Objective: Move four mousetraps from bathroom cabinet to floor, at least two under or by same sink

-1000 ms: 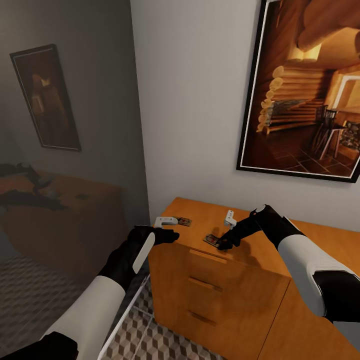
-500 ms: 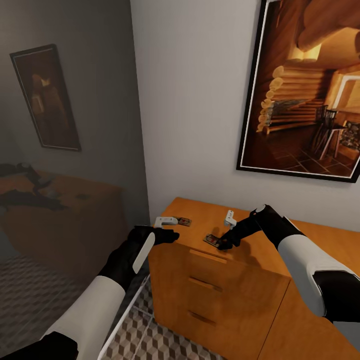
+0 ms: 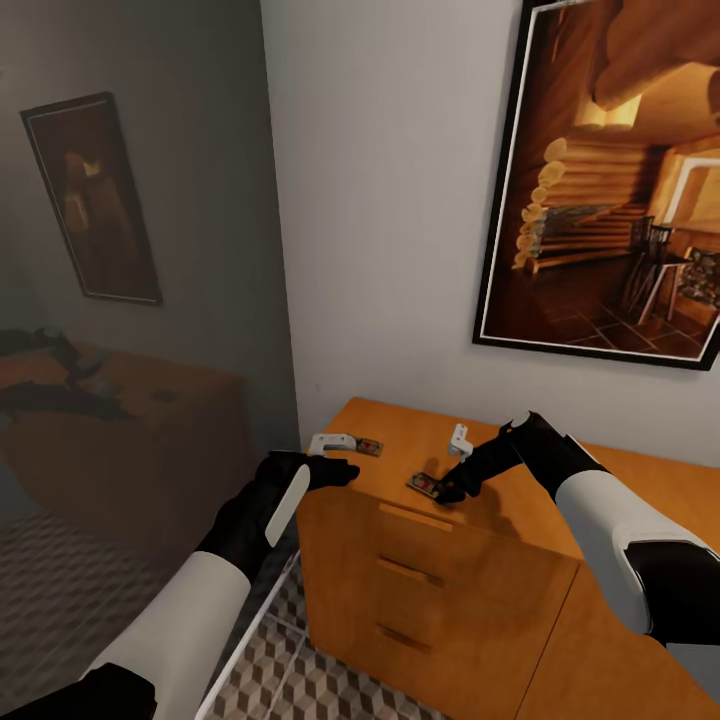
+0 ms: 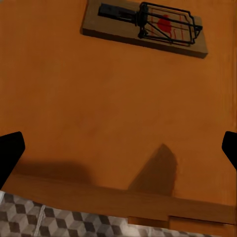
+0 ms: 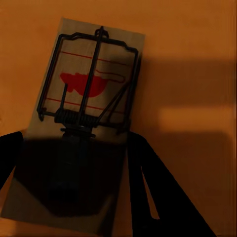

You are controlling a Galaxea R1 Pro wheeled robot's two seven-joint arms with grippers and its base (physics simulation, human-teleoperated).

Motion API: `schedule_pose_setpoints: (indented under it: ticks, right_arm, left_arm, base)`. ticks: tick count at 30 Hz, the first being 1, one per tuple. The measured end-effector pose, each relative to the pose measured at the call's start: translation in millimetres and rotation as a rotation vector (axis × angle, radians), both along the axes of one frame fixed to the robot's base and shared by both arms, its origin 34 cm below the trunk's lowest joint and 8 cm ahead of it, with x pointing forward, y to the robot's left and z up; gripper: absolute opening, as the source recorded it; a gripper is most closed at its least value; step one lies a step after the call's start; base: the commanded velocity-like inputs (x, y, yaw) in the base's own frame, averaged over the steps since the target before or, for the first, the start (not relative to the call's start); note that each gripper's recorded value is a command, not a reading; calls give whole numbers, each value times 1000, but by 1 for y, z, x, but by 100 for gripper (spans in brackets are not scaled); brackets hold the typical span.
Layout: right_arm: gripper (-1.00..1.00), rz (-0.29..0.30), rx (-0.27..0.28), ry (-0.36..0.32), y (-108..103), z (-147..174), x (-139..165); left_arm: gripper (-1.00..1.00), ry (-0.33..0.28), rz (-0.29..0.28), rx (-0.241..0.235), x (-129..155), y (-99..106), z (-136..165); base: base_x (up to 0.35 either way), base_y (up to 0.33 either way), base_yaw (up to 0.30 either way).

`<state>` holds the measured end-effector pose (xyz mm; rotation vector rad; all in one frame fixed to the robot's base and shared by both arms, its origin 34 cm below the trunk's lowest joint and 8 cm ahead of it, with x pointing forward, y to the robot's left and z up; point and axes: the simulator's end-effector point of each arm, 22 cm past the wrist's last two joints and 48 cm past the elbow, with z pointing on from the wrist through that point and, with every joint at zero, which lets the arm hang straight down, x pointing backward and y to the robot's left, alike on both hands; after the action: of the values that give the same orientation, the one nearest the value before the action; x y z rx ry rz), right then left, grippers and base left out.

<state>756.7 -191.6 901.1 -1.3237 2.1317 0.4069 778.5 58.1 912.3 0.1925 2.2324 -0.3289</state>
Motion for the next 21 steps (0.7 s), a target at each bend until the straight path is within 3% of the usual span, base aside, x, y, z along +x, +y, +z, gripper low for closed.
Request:
schedule_pose_setpoints:
  ticks: [21]
  right_arm:
    - [-100,-5,0,-2,-3,33,1]
  left_arm:
    - [100,-1,-7,9,-1,-2,32]
  base:
    - [0,0,0]
